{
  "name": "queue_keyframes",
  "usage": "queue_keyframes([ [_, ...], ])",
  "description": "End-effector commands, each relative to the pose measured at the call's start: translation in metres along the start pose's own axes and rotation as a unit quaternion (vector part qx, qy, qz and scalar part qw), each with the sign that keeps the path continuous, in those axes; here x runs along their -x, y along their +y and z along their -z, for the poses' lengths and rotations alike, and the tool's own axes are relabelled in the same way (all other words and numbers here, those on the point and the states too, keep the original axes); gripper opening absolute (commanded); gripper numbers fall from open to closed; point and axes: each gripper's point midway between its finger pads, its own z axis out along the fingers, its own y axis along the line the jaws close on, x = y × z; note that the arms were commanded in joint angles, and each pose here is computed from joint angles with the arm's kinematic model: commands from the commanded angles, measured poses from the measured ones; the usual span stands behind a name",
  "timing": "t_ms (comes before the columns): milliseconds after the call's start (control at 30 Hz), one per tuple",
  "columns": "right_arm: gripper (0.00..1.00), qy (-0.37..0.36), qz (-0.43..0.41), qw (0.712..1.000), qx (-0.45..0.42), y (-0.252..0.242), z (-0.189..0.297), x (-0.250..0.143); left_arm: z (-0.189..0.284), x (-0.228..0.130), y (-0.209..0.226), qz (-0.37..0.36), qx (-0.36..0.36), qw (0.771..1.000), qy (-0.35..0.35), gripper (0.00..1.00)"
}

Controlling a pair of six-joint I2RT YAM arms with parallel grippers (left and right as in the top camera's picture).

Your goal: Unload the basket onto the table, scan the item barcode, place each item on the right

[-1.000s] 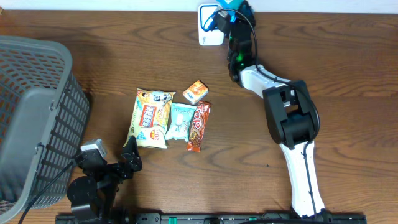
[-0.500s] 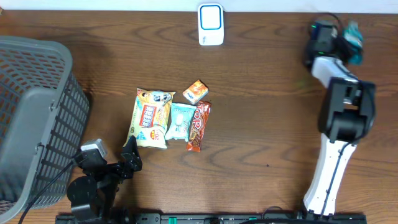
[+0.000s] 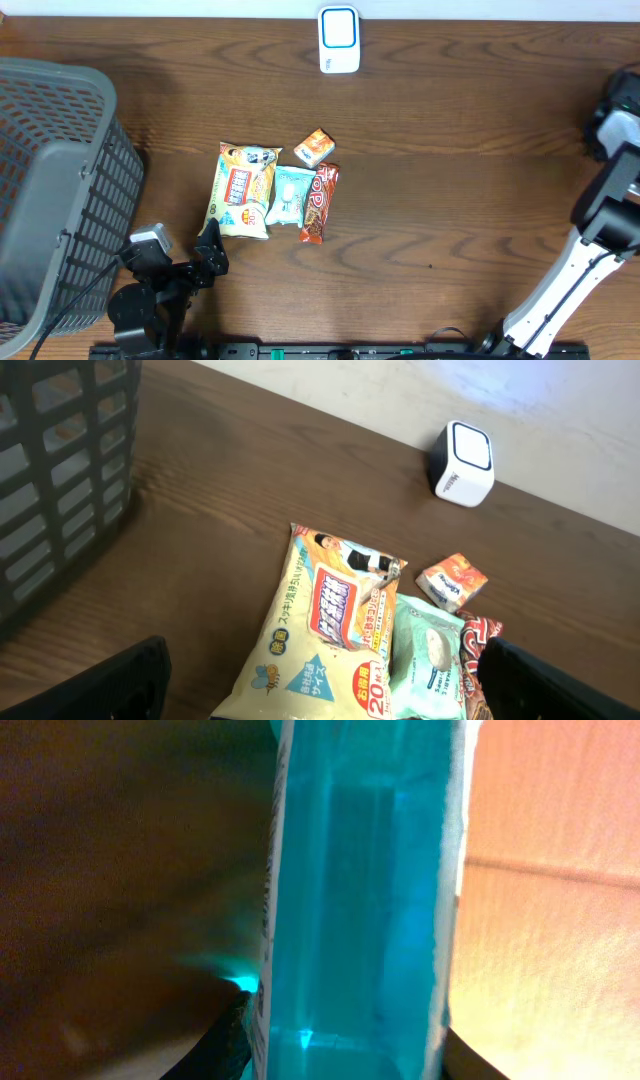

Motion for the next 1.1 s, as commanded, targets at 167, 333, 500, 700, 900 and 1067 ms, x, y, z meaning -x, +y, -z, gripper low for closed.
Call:
queue_keyframes([
  [167, 0.89, 0.005, -0.080, 0.996, 0.037, -0.026, -0.005, -0.014, 0.000, 0.000, -0.002, 0.002, -0.005, 1.000, 0.000, 0.98],
  [333, 0.99, -0.065, -0.098, 0.987, 0.114, -0.036, 0.037, 0.010, 0.000, 0.000, -0.002, 0.002, -0.005, 1.000, 0.000, 0.98],
  [500, 0.90, -0.150, -0.106, 0.957, 0.223, -0.038, 0.093, 0.033, 0.000, 0.000, -0.002, 0.002, -0.005, 1.000, 0.000, 0.98],
  [700, 0.85, -0.224, -0.101, 0.904, 0.350, -0.019, 0.171, 0.050, 0.000, 0.000, -0.002, 0.002, -0.005, 1.000, 0.000, 0.98],
  [900, 0.99, -0.268, -0.119, 0.653, 0.698, 0.031, 0.381, 0.055, 0.000, 0.000, -0.002, 0.003, -0.005, 1.000, 0.000, 0.98],
  [1067, 0.99, -0.122, -0.031, 0.586, 0.800, 0.122, 0.493, -0.002, 0.000, 0.000, -0.002, 0.002, -0.005, 1.000, 0.000, 0.98],
])
